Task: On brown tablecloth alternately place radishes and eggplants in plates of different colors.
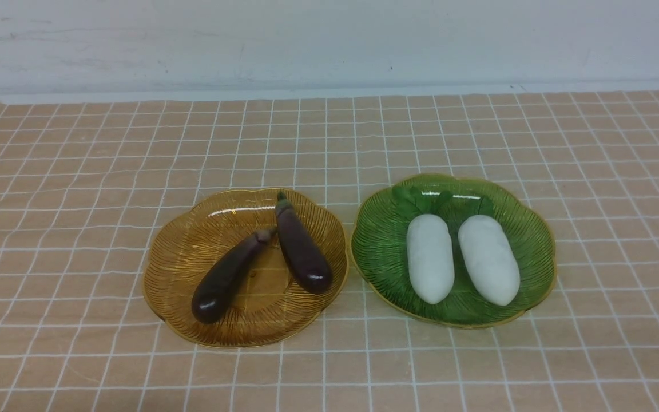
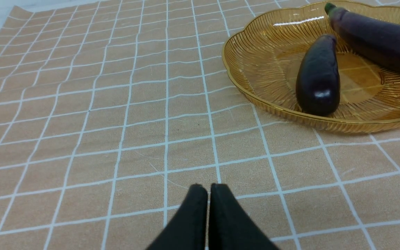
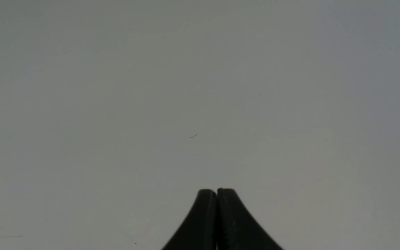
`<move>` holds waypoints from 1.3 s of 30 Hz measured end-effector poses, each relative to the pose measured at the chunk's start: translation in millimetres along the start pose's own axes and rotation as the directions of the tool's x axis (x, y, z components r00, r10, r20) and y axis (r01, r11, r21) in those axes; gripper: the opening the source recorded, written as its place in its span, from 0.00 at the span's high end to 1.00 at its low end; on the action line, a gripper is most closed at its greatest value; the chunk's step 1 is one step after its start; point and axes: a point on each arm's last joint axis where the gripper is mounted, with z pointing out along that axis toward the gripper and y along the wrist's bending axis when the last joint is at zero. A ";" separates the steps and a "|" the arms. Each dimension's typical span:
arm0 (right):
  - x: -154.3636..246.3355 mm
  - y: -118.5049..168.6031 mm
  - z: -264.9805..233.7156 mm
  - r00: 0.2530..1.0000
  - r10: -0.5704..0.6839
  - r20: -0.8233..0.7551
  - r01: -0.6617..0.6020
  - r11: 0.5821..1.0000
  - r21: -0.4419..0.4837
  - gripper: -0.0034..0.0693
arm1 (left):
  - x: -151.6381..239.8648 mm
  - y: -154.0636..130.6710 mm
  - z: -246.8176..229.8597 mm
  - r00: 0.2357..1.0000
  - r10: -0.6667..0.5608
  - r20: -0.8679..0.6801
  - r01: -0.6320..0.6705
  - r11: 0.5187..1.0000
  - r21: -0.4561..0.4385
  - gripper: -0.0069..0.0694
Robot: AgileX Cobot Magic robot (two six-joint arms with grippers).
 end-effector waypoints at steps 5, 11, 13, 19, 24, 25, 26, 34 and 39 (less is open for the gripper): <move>16.5 -0.9 -1.1 0.980 -0.146 -0.133 0.146 0.989 -0.014 0.97 | 0.0 0.0 0.0 1.000 0.000 0.000 0.000 1.000 0.000 0.91; 66.5 -10.0 -7.8 0.914 -0.205 -0.351 0.229 0.973 0.026 0.97 | 0.0 0.0 0.0 1.000 0.000 0.000 0.000 1.000 0.000 0.91; 87.7 -13.8 -12.8 0.887 -0.197 -0.419 0.227 0.974 0.023 0.97 | 0.0 0.0 0.0 1.000 0.000 0.000 0.000 1.000 0.000 0.91; 130.8 -21.2 -28.9 0.800 -0.125 -0.587 0.213 0.974 0.082 0.97 | -0.1 0.0 -0.1 1.000 0.000 0.002 0.000 1.000 0.000 0.91; 135.3 -21.8 -32.3 0.768 -0.100 -0.632 0.202 0.975 0.091 0.97 | -0.1 0.0 -0.1 1.000 0.000 0.002 0.000 1.000 0.000 0.91; 135.3 -21.8 -32.3 0.768 -0.099 -0.632 0.201 0.975 0.092 0.97 | -0.1 0.0 -0.1 1.000 0.000 0.002 0.000 1.000 0.000 0.91; 135.3 -21.8 -32.3 0.768 -0.099 -0.632 0.201 0.975 0.092 0.97 | -0.1 0.0 -0.1 1.000 0.000 0.002 0.000 1.000 0.000 0.91; 135.3 -21.8 -32.3 0.768 -0.099 -0.632 0.201 0.975 0.092 0.97 | -0.1 0.0 -0.1 1.000 0.000 0.002 0.000 1.000 0.000 0.91; 135.4 -21.8 -32.3 0.768 -0.098 -0.633 0.201 0.975 0.092 0.97 | -0.1 0.0 -0.1 1.000 0.000 0.002 0.000 1.000 0.000 0.91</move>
